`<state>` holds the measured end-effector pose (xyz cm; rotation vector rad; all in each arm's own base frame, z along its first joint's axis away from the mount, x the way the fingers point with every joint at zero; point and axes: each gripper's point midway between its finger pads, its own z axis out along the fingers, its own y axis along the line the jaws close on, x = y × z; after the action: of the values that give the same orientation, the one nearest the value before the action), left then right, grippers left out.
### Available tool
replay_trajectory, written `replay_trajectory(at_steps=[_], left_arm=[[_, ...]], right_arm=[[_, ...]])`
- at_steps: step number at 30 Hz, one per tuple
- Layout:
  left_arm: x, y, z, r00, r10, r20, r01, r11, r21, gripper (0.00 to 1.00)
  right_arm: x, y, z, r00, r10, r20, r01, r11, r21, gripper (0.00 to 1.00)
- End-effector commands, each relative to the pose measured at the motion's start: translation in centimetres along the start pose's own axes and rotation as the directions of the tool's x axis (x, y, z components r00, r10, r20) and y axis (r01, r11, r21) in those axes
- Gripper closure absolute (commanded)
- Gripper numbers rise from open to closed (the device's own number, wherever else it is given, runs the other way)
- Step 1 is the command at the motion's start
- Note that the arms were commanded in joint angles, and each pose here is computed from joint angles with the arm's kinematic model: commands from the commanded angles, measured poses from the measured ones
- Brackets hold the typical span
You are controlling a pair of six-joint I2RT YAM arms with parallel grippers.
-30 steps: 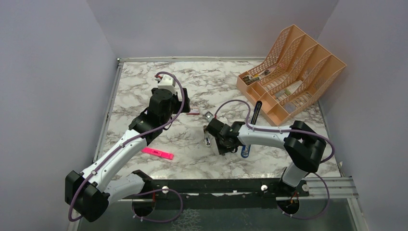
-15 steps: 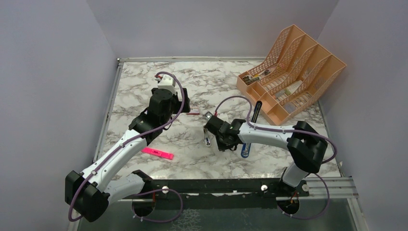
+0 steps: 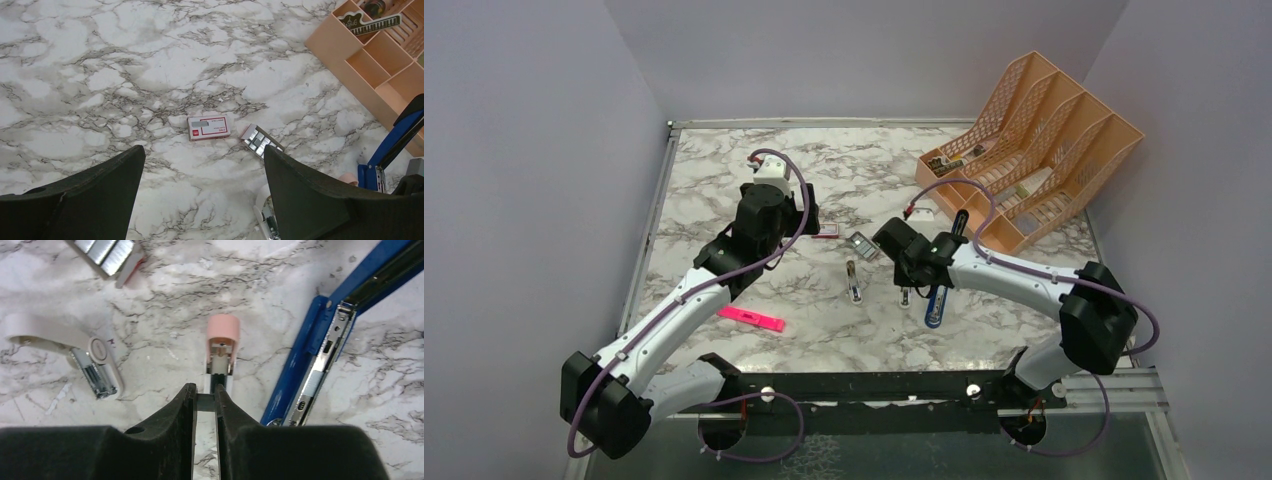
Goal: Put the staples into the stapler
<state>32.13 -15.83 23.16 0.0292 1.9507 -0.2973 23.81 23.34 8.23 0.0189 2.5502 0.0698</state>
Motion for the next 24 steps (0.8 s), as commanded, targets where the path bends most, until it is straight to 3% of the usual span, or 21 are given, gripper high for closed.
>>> replay_trajectory(at_steps=[1,24], left_arm=[[0.4,0.6,0.3,1.0,0.006,-0.004,-0.007,1.0,-0.025,0.11],[0.7,0.0,0.5,1.0,0.003,-0.019,-0.003,1.0,-0.001,0.11]], right_arm=[[-0.6,-2.0,0.4,0.995,0.086,0.047,-0.089,0.994,0.062,0.77],[2.0,-1.8,2.9,0.996,0.077,-0.042,-0.074,0.995,0.064,0.77]])
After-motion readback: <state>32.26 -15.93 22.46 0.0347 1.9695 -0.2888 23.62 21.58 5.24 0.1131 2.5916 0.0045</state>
